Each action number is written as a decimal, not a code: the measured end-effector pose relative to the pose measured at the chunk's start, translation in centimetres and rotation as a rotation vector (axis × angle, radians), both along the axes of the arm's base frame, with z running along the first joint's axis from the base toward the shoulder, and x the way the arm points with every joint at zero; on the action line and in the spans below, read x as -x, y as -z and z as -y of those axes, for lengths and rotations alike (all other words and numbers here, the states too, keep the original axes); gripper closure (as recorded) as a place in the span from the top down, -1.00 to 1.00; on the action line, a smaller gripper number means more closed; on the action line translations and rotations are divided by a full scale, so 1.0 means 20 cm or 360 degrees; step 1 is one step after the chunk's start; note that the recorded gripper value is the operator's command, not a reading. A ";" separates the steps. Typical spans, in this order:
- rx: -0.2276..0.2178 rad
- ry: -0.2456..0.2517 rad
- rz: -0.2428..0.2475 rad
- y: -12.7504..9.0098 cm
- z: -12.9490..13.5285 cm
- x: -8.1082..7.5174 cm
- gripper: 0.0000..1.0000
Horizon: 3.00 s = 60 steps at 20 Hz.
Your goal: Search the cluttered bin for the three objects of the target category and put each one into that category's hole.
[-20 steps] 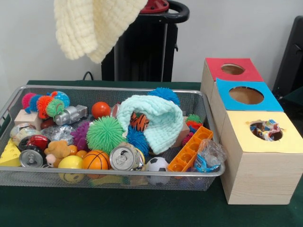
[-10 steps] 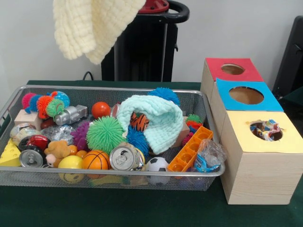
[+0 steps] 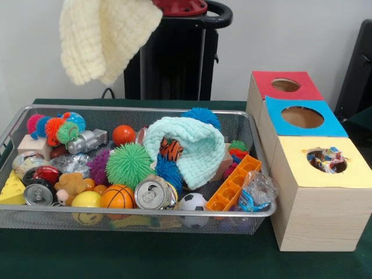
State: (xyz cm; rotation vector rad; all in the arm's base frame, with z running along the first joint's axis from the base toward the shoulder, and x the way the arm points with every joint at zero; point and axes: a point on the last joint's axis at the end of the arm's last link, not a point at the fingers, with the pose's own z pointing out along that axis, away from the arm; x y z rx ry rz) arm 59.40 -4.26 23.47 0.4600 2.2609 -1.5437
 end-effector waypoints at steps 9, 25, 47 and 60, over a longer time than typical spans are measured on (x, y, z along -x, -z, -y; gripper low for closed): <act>-0.0215 0.0034 0.0076 0.39 0.08 0.10 -1.00; -0.0371 0.0192 0.0112 0.70 0.10 0.25 -1.00; -0.0429 0.0103 0.0270 0.78 0.14 0.17 1.00; -0.0430 0.0087 0.0266 0.75 0.02 0.25 1.00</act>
